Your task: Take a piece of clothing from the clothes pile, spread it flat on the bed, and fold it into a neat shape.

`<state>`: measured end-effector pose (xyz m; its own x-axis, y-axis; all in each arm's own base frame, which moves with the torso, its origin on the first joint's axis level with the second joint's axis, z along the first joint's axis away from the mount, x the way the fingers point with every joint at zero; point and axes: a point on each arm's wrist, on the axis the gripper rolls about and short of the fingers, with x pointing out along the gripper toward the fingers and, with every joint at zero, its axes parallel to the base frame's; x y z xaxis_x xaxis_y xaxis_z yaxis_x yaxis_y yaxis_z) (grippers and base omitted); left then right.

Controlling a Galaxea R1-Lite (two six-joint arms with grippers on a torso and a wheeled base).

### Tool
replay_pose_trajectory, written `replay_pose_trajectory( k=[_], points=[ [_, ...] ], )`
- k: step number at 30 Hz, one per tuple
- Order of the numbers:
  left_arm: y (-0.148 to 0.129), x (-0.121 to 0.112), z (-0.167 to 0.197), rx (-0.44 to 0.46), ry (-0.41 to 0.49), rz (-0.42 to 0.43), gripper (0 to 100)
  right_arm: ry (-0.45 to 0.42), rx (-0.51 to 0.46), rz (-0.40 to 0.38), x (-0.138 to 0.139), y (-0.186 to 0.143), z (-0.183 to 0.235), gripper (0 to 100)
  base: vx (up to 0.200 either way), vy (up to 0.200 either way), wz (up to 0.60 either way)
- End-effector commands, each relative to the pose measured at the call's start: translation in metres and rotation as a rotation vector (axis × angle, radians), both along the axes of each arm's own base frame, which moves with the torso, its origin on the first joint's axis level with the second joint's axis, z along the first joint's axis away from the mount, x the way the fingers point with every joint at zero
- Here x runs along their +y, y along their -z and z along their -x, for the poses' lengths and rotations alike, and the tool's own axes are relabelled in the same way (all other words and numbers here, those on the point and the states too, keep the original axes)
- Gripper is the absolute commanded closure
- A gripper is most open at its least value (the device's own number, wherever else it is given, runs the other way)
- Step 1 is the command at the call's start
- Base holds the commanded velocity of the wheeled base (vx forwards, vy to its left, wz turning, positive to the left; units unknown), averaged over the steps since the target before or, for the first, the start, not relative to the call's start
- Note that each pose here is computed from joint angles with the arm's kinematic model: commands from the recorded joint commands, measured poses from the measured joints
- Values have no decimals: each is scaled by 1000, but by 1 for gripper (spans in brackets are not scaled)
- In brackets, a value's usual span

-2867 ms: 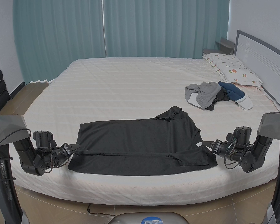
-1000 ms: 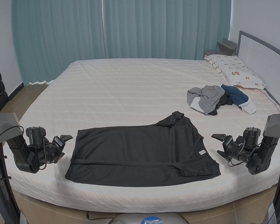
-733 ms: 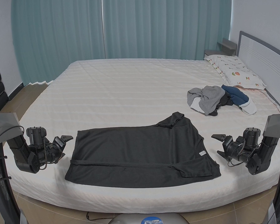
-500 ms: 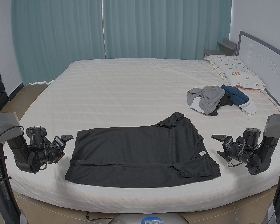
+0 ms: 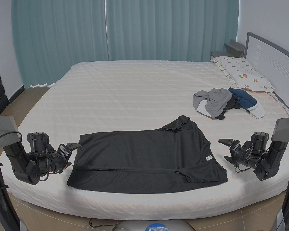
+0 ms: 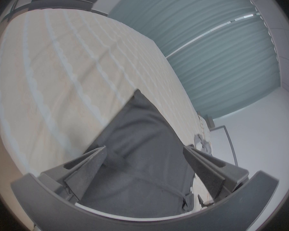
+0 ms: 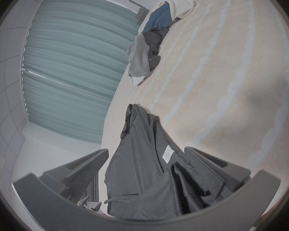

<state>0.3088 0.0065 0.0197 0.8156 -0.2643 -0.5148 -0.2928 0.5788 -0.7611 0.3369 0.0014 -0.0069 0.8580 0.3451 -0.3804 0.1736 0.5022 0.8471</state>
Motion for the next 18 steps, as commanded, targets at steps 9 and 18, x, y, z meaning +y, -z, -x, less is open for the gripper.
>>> replay_pose_trajectory(
  k=[9, 18],
  points=[
    [7, -49, 23, 79, 157, -13, 0, -6, 4, 4, 1, 1, 2, 0, 0, 0, 0],
    [29, -54, 14, 114, 122, -119, 0, -14, 4, 6, 4, 1, 2, 0, 0, 0, 0]
  ],
)
